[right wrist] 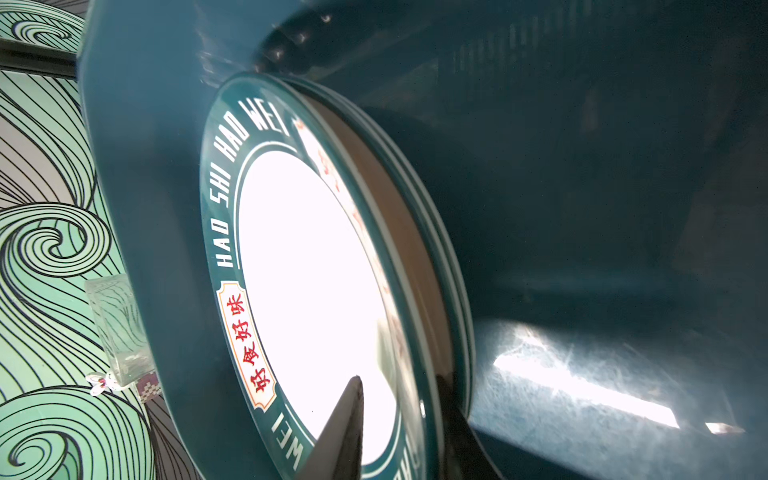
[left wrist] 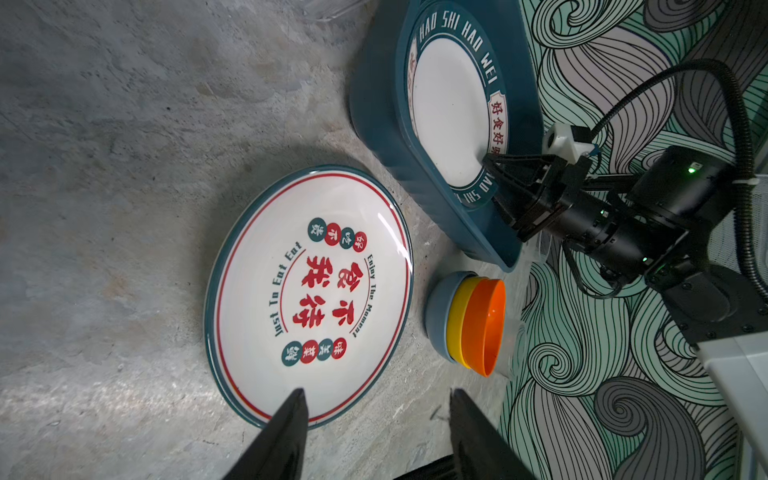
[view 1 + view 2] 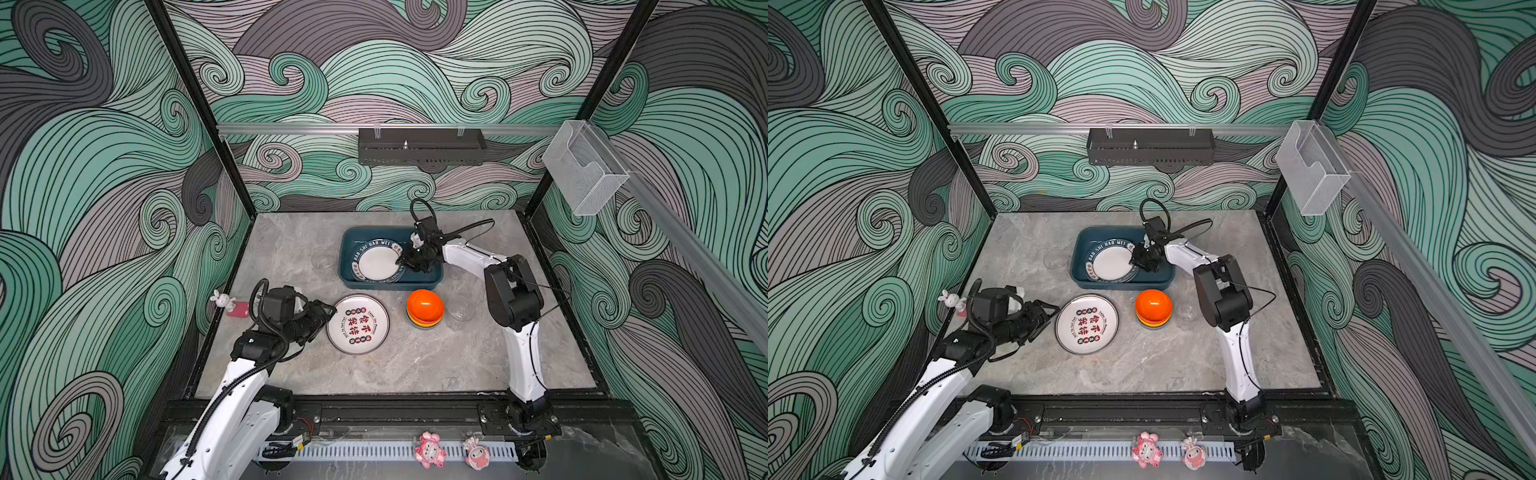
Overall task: Place the mixed dishes into the plastic bin
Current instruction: 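Open the right gripper to release the teal-rim plate in the bin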
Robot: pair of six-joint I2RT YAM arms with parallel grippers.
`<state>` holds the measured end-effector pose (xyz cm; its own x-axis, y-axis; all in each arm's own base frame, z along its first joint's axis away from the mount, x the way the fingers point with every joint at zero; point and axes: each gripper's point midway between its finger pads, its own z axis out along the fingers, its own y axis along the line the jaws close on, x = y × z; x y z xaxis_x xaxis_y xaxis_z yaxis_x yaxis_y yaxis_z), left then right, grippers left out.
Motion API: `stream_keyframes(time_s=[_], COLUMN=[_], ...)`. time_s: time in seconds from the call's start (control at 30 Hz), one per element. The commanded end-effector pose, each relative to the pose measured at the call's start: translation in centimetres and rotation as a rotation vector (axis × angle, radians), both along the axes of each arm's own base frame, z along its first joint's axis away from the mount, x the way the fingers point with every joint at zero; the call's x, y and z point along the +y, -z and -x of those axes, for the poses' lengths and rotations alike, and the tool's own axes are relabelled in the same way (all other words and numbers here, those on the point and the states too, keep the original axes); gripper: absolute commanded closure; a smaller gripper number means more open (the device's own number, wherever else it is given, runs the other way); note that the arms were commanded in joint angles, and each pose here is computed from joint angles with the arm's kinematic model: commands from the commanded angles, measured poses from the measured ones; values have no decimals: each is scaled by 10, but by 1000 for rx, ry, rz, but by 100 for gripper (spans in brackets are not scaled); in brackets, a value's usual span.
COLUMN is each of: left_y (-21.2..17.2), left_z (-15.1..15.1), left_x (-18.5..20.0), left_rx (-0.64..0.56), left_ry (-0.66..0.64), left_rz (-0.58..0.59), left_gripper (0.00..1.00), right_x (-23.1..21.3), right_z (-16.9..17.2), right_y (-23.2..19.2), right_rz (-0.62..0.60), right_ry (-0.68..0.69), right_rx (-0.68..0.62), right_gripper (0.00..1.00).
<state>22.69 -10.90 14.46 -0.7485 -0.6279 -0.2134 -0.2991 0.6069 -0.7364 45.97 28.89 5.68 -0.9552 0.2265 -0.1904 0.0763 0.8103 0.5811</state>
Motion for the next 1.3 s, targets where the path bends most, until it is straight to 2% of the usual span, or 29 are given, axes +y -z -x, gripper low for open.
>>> stream_keyframes(time_s=[0.0, 0.33, 0.6, 0.7, 0.93, 1.27], left_y=[-5, -5, -4, -2, 1, 3], left_z=[-3, -4, -3, -2, -1, 0], left_x=[0, 0, 1, 1, 1, 1], left_rx=[-16, -19, -15, -8, -1, 6], left_ry=[-4, -4, -5, -6, -7, -6], left_rz=[0, 0, -1, -6, -5, -6], left_gripper=[42, 42, 42, 42, 42, 42], right_x=[-9, -19, -26, -26, -18, -8], right_z=[-1, -2, -1, -1, 0, -2], right_y=[-22, -29, -25, -20, -4, 9], right_rz=[48, 125, 166, 175, 153, 129], right_ry=[0, -18, -17, -21, -37, -44], right_rx=[-40, -55, -56, -45, 3, 36], right_gripper=[70, 73, 72, 67, 63, 62])
